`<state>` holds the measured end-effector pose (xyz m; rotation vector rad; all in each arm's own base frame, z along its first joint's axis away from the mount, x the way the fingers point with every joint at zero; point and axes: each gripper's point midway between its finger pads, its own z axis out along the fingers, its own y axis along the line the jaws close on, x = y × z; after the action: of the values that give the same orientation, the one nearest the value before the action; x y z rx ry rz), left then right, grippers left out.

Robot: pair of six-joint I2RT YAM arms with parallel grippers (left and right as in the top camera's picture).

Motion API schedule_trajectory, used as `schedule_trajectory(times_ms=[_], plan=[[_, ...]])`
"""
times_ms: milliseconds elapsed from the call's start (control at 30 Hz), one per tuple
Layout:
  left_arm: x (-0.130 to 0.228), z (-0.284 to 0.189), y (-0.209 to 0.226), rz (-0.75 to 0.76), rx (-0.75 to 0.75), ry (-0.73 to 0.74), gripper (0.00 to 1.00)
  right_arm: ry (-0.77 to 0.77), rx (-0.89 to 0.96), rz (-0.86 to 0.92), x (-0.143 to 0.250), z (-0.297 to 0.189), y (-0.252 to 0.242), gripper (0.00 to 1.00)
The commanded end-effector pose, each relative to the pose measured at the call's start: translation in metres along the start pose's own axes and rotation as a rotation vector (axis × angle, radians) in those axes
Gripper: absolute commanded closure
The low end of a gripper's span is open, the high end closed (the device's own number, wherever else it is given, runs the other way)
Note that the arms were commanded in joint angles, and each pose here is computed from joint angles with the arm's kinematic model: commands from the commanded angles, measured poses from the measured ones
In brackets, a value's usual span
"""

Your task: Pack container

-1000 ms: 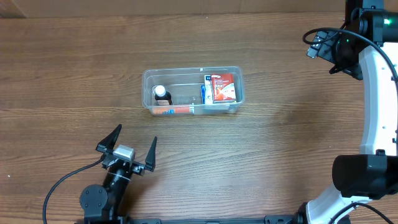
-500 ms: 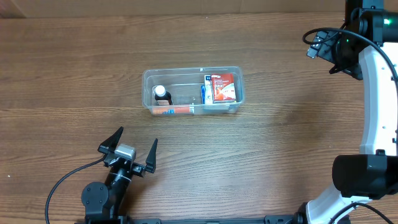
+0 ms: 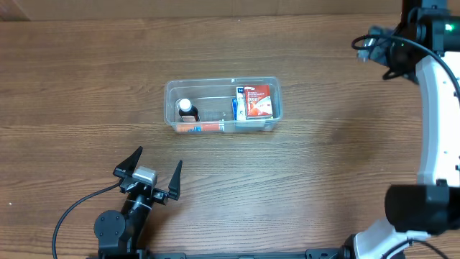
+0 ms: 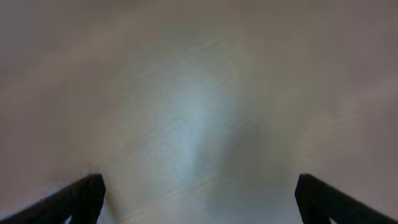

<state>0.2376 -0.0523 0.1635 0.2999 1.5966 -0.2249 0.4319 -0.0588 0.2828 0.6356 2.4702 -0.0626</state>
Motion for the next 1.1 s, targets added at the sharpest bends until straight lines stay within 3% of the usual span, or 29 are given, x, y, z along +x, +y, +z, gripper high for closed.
schedule_trajectory(times_ms=[0,133,267,467,633,1067], plan=[[-0.001,0.000,-0.001,0.008,0.006,-0.008,0.00,-0.248,-0.153,0.000,-0.019,-0.067,0.019,0.00],[-0.001,0.000,-0.001,0.008,0.006,-0.008,0.00,-0.545,-0.316,0.018,-0.018,-0.109,0.032,0.00],[-0.001,0.000,-0.001,0.008,0.006,-0.008,0.00,-0.773,-0.502,0.019,0.025,-0.142,0.025,0.00],[-0.001,0.000,-0.001,0.008,0.006,-0.008,0.00,-0.854,-0.648,-0.027,0.119,-0.130,0.004,0.00],[-0.001,0.000,-0.001,0.008,0.006,-0.008,0.00,-0.934,-0.710,-0.038,0.174,-0.100,-0.012,0.00],[-0.001,0.000,-0.001,0.008,0.006,-0.008,0.00,-0.870,-0.681,-0.049,0.221,-0.037,-0.021,0.00]])
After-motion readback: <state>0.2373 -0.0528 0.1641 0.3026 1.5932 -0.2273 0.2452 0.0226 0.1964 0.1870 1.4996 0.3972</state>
